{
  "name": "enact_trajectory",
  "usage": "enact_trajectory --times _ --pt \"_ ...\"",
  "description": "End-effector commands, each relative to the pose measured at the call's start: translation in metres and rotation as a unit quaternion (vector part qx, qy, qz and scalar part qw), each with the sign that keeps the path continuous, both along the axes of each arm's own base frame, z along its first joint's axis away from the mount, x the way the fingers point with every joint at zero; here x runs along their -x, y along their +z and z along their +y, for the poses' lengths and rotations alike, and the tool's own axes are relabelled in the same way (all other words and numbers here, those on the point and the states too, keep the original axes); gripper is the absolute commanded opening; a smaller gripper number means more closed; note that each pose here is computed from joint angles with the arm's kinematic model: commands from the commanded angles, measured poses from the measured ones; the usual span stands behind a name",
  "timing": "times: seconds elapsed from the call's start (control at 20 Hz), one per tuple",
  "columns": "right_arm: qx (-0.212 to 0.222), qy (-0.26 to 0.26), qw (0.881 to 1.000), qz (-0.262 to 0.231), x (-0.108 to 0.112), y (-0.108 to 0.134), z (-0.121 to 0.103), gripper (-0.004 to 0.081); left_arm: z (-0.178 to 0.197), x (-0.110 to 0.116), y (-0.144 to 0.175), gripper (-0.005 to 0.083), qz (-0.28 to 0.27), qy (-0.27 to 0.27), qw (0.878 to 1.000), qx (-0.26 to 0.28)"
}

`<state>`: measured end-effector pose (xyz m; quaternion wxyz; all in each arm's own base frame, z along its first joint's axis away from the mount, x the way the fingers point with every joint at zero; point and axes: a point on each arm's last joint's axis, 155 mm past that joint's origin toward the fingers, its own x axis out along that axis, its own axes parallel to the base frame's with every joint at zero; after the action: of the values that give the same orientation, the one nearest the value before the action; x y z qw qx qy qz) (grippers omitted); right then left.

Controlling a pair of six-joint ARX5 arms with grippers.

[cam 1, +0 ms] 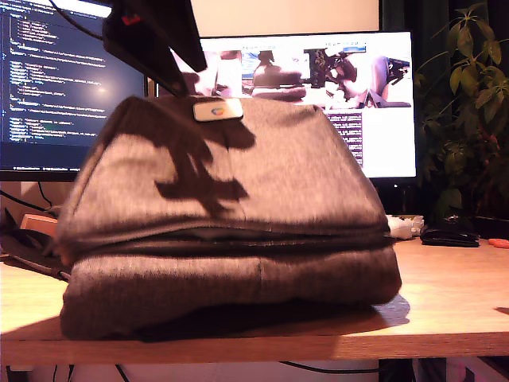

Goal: Pack the pair of socks inside the grey Google backpack

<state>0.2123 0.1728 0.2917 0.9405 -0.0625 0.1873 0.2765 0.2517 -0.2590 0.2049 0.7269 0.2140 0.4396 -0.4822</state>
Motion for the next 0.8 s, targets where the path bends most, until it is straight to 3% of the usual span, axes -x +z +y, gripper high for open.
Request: enact_trajectory --times 0.0,0.05,0.2,0.4,0.55,0.75 --pt "0.014 -0.006 1.000 -0.005 -0.004 -0.001 -0.003 -0.0013 -0.005 0.004 0.000 0.0462 0.009 -0.005 1.000 -0.002" --pt "0.023 -0.014 1.000 -0.005 -0.007 -0.004 -0.006 -0.0013 -0.005 0.005 0.002 0.0378 0.014 0.002 1.000 -0.001" --pt "0.024 -0.041 0.999 -0.006 -0.024 -0.005 -0.005 -0.0013 -0.006 0.004 0.011 -0.0037 0.013 0.012 1.000 0.007" --pt "0.003 -0.069 0.997 -0.028 -0.064 0.001 0.008 -0.0013 -0.013 -0.017 0.022 -0.0021 -0.024 0.032 0.999 0.033" --pt "-0.011 -0.073 0.995 -0.063 -0.100 0.010 0.020 -0.0013 -0.015 -0.054 0.042 -0.0021 -0.092 0.059 0.992 0.063" --pt "-0.059 -0.083 0.988 -0.117 -0.143 0.034 0.014 -0.0013 -0.002 -0.105 0.072 -0.0021 -0.174 0.111 0.973 0.100"
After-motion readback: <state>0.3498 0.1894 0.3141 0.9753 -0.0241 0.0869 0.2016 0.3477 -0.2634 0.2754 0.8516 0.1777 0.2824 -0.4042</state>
